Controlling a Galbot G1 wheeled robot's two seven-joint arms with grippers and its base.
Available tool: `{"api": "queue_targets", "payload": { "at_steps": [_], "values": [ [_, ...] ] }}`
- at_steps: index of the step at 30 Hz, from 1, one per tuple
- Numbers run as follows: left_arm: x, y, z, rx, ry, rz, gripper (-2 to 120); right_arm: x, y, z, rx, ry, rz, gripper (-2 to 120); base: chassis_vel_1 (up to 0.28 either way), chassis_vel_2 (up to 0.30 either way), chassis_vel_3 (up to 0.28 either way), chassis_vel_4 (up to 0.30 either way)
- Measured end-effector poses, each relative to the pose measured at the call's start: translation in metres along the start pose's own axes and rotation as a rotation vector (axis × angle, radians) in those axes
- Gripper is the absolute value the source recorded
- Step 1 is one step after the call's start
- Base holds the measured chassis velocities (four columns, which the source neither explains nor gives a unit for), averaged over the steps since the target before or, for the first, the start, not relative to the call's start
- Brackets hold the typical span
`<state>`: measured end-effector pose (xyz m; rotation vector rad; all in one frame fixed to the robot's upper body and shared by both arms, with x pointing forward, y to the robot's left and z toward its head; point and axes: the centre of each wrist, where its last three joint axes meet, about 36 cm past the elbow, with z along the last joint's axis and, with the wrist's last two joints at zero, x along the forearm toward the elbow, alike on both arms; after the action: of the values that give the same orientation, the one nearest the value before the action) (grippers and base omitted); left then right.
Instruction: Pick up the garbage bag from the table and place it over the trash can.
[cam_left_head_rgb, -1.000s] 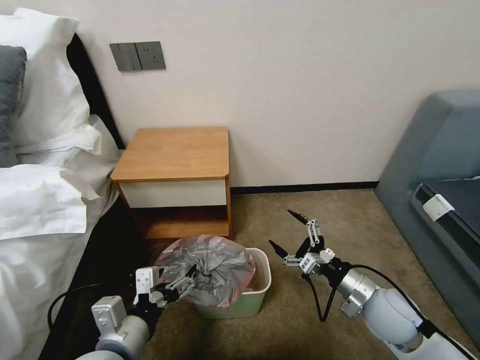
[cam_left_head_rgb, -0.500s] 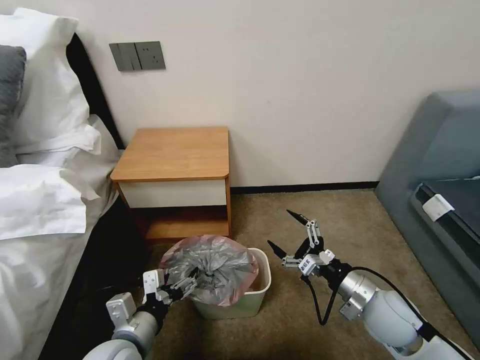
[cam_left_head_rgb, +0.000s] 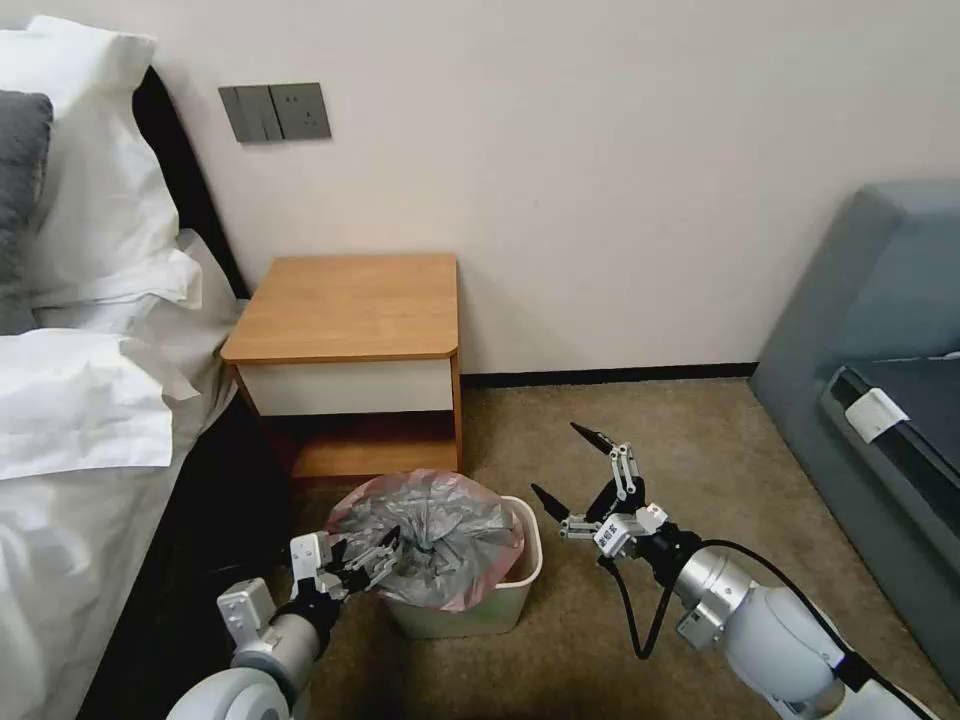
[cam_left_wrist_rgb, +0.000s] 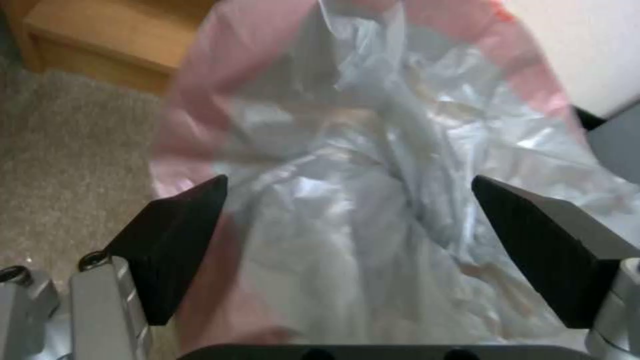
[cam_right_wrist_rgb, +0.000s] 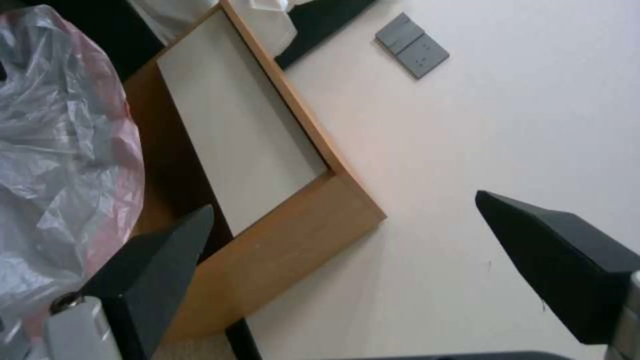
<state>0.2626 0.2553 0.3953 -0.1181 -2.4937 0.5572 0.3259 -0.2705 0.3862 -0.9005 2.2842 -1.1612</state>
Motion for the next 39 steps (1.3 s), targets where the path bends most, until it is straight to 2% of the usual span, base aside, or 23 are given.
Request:
{"api": "queue_targets", "payload": {
  "at_steps": [7,16,18,19,20,23,24,26,28,29,31,32,34,35,38,39],
  "values": [
    [-0.008,0.005,0.001,0.006,0.015,-0.011,93,0.002,-0.003,0.001,0.007,0.003,0.001,100,0.000,0.000,0.000,0.000],
    [-0.017,0.008,0.001,0.004,0.056,0.008,91,0.000,0.000,0.000,0.000,0.001,0.003,100,0.000,0.000,0.000,0.000],
    [-0.019,0.008,0.002,0.002,0.061,0.011,85,0.000,-0.001,0.000,0.002,-0.001,0.002,100,0.000,0.000,0.000,0.000],
    [-0.020,0.008,0.004,0.001,0.064,0.012,78,0.000,-0.002,0.000,0.004,-0.003,0.003,100,0.000,0.000,0.000,0.000],
    [-0.020,0.008,0.004,0.001,0.064,0.012,78,0.000,-0.002,0.000,0.004,-0.003,0.003,100,0.000,0.000,0.000,0.000],
    [-0.020,0.007,0.007,0.000,0.072,0.013,64,0.000,-0.004,-0.003,0.006,-0.011,0.005,100,0.000,0.000,0.000,0.000],
    [-0.020,0.007,0.007,0.000,0.072,0.013,64,0.000,-0.004,-0.003,0.006,-0.011,0.005,100,0.000,0.000,0.000,0.000],
    [-0.020,0.006,0.009,-0.002,0.074,0.008,53,0.000,-0.005,-0.004,0.007,-0.014,0.006,100,0.000,0.000,0.000,0.000],
    [-0.019,0.006,0.010,-0.005,0.075,0.004,50,0.000,-0.005,-0.004,0.007,-0.015,0.006,100,0.000,0.000,0.000,0.000],
    [-0.018,0.006,0.011,-0.007,0.073,0.002,43,-0.001,-0.005,-0.004,0.006,-0.015,0.007,100,0.000,0.000,0.000,0.000],
    [-0.016,0.006,0.011,-0.014,0.064,-0.005,35,-0.001,-0.004,-0.005,0.004,-0.017,0.009,100,0.000,0.000,0.000,0.000],
    [-0.016,0.006,0.011,-0.014,0.064,-0.005,35,-0.001,-0.004,-0.005,0.004,-0.017,0.009,100,0.000,0.000,0.000,0.000],
    [-0.014,0.007,0.011,-0.021,0.053,-0.015,23,-0.002,-0.004,-0.006,0.003,-0.020,0.011,100,0.000,0.000,0.000,0.000],
    [-0.014,0.007,0.011,-0.021,0.053,-0.015,23,-0.002,-0.004,-0.006,0.003,-0.020,0.011,100,0.000,0.000,0.000,0.000],
    [-0.010,0.006,0.012,-0.025,0.028,-0.030,11,-0.003,-0.005,-0.007,0.006,-0.025,0.015,100,0.000,0.000,0.000,0.000],
    [-0.010,0.006,0.012,-0.025,0.028,-0.030,11,-0.003,-0.005,-0.007,0.006,-0.025,0.015,100,0.000,0.000,0.000,0.000]
  ]
}}
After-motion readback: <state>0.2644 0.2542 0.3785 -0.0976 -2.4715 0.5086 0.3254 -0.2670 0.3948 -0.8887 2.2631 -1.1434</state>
